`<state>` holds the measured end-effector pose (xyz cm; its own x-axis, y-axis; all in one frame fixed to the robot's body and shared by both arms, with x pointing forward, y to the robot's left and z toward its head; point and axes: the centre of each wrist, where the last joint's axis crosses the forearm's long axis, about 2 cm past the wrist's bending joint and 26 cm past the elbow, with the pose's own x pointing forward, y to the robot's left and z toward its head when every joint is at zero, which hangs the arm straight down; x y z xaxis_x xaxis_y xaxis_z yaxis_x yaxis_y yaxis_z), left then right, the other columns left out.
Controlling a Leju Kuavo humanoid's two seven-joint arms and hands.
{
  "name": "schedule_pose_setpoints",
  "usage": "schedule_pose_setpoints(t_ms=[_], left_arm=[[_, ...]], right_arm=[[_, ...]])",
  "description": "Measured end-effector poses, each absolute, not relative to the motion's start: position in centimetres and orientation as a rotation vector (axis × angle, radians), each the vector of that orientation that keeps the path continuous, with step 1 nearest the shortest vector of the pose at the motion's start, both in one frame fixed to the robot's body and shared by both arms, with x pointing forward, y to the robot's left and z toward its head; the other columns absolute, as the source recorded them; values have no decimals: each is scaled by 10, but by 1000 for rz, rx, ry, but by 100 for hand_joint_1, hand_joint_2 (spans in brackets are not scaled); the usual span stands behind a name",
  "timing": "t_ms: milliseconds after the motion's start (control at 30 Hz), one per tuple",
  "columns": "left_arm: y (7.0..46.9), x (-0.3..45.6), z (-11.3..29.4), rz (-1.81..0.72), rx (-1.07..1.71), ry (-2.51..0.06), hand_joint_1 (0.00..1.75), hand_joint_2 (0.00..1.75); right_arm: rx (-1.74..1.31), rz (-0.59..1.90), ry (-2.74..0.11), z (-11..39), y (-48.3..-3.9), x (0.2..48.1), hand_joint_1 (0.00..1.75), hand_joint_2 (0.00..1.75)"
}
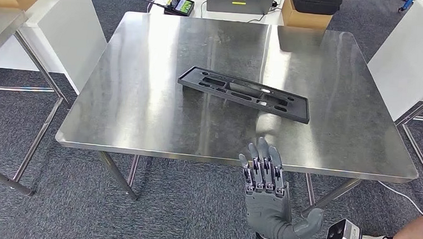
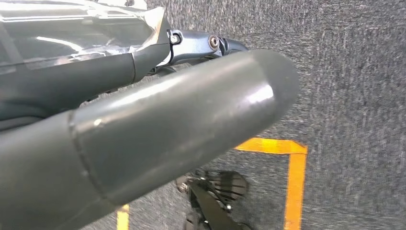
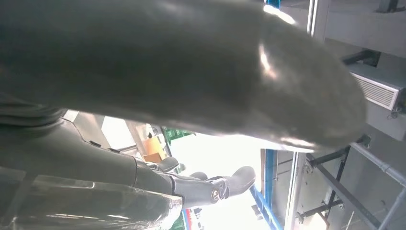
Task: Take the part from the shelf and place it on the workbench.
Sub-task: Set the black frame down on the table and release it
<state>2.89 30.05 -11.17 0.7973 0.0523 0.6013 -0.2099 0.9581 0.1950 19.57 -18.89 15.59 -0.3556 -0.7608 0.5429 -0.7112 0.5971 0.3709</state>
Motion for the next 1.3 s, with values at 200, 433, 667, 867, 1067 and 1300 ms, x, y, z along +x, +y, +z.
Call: schedule_pose_setpoints(t_ms=[200,433,667,867,1067,1300], left_arm=[[301,29,-112,139,257,-635,0,0],[301,29,-112,131,253,-634,0,0],[301,27,-112,116,246,-631,0,0],[301,29,-112,100,241,-636,0,0],[301,31,-112,96,239,-640,0,0],[300,31,-112,95,234,-639,0,0]], right_arm=[[1146,-98,-2131,154,-192,195,0,0],[1130,-108,-2130,152,-195,193,0,0],[1119,-118,-2133,151,-197,192,0,0],[1106,-126,-2133,149,-199,191,0,0],[1092,-135,-2134,147,-202,189,0,0],[1075,-140,-2134,145,-205,189,0,0]])
